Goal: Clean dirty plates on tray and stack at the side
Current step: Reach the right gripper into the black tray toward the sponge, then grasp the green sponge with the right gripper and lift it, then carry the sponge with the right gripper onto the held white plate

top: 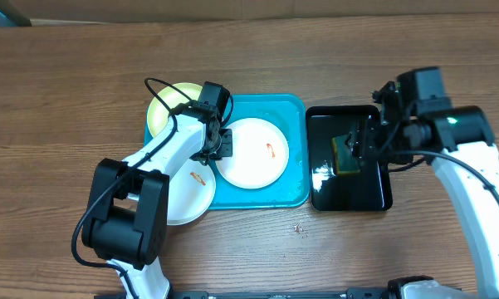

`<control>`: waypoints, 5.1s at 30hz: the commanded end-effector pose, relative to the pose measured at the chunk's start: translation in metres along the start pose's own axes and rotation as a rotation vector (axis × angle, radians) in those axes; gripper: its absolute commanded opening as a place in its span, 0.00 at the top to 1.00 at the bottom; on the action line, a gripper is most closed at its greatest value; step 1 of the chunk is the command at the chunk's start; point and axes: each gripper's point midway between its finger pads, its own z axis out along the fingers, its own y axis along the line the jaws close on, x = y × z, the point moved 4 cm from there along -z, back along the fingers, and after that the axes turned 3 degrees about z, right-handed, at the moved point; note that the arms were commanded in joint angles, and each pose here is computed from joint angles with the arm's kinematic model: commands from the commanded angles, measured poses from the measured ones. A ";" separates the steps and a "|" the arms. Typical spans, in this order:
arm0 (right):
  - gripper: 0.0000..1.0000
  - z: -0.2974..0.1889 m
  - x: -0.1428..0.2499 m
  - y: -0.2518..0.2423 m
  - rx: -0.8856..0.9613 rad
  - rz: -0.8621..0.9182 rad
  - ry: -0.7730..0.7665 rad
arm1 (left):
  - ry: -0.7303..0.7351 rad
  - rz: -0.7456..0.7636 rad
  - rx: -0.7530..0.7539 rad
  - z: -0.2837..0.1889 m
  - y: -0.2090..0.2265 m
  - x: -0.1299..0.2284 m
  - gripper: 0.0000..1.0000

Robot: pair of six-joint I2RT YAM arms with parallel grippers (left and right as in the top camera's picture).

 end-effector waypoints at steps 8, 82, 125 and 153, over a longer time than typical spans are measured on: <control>0.28 0.050 -0.012 -0.016 0.364 -0.020 0.023 | 0.008 -0.005 -0.016 0.004 0.002 0.003 0.87; 0.78 0.149 -0.058 -0.021 0.291 -0.010 -0.022 | 0.023 -0.004 -0.009 0.004 0.001 0.006 0.82; 0.96 0.183 0.001 -0.065 0.364 -0.008 0.012 | 0.032 -0.004 0.003 0.004 0.000 0.007 0.69; 0.96 0.073 -0.043 -0.029 0.419 -0.147 -0.060 | 0.031 -0.005 0.023 0.004 -0.003 0.006 0.96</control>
